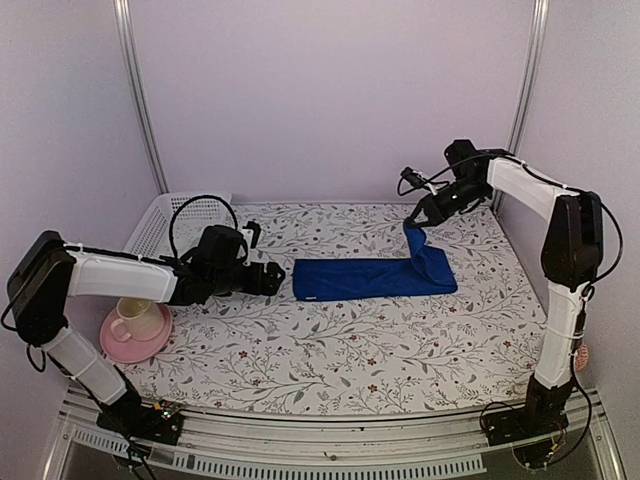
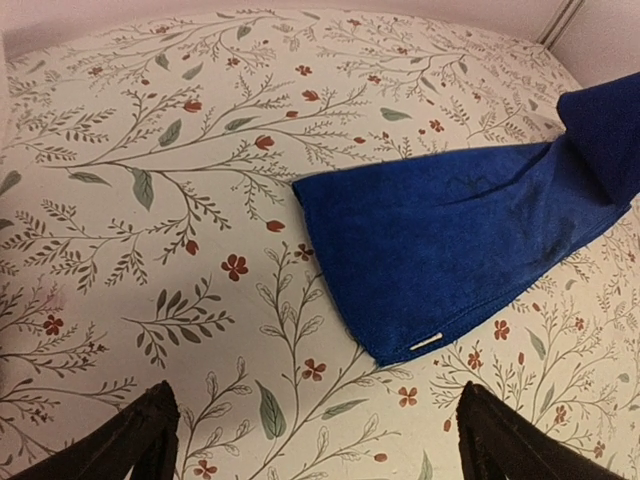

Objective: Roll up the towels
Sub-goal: Fold the towel at the center of the board.

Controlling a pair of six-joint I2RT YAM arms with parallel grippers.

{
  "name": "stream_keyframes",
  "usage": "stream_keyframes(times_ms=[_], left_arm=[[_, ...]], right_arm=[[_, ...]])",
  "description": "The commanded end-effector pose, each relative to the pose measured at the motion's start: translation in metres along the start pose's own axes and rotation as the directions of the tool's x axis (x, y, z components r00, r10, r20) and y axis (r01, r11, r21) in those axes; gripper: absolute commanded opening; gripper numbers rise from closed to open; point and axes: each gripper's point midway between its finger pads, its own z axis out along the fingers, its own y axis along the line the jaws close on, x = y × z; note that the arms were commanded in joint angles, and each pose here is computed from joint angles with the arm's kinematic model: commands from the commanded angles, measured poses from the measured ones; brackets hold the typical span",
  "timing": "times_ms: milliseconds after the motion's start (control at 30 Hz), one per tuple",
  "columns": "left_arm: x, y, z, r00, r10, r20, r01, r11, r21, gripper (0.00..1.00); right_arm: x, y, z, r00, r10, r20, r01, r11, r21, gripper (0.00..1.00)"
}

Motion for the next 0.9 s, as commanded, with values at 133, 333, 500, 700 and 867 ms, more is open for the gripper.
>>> stream_keyframes(times_ms=[133,333,500,700,867], left_arm=[[0.003,0.010,0.007,0.999,-0.032,-0.008,0.032,0.999,0.002,0.97],[0.004,0.012,0.010,0.999,-0.034,-0.014,0.034,0.999,0.004,0.97],[0.004,0.014,0.009,0.999,-0.039,-0.013,0.039,0.999,-0.001,0.97],[0.004,0.016,0.010,0.999,-0.044,-0.015,0.044,0.999,-0.002,0.97],[0.004,0.017,0.011,0.999,-0.045,-0.015,0.044,0.999,-0.005,0.97]], right_arm=[[-0.028,0.039,0.053,0.998,-0.055,-0.032,0.052,0.995,-0.083,0.03],[-0.034,0.060,0.089,0.994,-0.096,-0.056,0.088,0.986,-0.139,0.03],[-0.046,0.087,0.105,0.988,-0.145,-0.046,0.134,0.973,-0.185,0.03],[-0.055,0.107,0.121,0.983,-0.179,-0.032,0.168,0.962,-0.215,0.03],[-0.047,0.117,0.145,0.983,-0.176,-0.051,0.156,0.952,-0.264,0.03]])
